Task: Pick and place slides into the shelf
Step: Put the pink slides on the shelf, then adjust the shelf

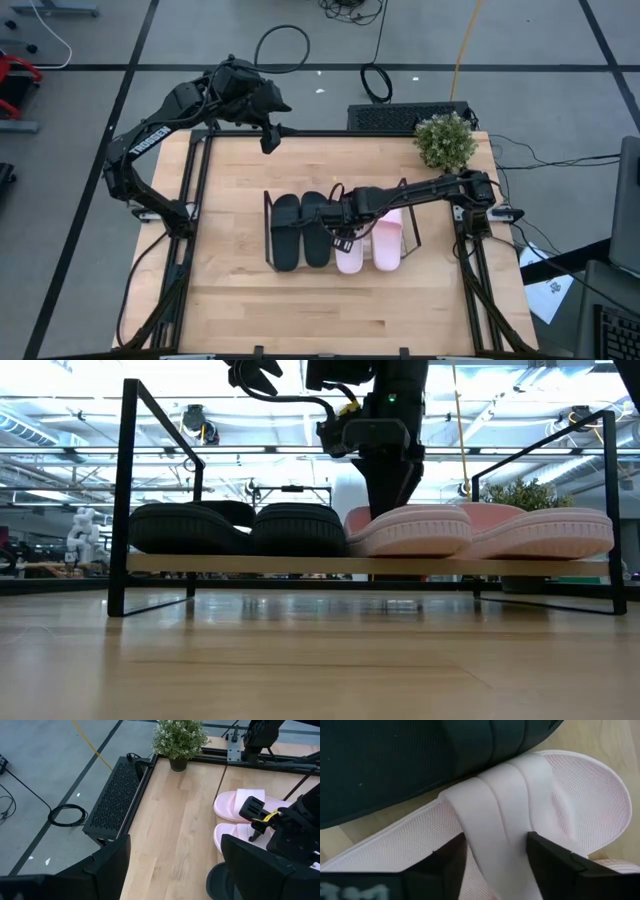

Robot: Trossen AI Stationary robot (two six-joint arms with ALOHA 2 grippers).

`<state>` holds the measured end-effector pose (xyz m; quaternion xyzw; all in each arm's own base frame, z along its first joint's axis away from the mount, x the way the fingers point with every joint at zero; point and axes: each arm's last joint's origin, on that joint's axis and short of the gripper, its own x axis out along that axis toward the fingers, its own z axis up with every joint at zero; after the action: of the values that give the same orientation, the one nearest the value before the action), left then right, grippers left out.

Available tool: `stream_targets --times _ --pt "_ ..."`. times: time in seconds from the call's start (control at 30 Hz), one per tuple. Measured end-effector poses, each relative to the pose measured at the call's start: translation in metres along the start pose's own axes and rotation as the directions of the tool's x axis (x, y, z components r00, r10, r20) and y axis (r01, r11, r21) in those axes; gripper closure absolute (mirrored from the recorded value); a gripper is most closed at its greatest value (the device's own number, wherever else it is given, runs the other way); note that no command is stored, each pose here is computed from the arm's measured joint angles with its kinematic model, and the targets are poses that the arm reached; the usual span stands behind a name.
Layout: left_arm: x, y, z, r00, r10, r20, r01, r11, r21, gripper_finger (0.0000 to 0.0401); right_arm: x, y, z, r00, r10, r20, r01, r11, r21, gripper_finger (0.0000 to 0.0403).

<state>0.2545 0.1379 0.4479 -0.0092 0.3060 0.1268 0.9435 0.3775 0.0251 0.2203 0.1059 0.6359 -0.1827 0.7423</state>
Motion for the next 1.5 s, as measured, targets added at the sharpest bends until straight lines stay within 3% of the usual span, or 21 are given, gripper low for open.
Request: stream_targets --times 0.27,0.57,1.17,1.5 --pt "0.0 0.0 0.0 1.0 0.0 0.0 0.0 1.0 0.0 0.0093 0.0 -0.003 0.001 0.999 0.045 -0.028 -0.045 0.999 0.001 0.0157" --pt "0.0 0.0 0.0 1.0 0.0 0.0 0.0 1.0 0.0 0.0093 -0.022 -0.019 0.0 0.995 0.097 -0.009 -0.097 0.994 0.051 0.0156" --pt "0.0 0.0 0.0 1.0 0.0 -0.001 0.0 1.0 -0.004 0.0093 -0.081 -0.037 -0.016 0.975 0.167 0.145 -0.186 0.974 0.127 0.0156" --pt "-0.036 -0.005 -0.013 0.994 0.071 -0.078 -0.072 0.997 -0.008 0.0093 -0.123 -0.048 -0.038 0.948 0.199 0.249 -0.251 0.948 0.198 0.0156"
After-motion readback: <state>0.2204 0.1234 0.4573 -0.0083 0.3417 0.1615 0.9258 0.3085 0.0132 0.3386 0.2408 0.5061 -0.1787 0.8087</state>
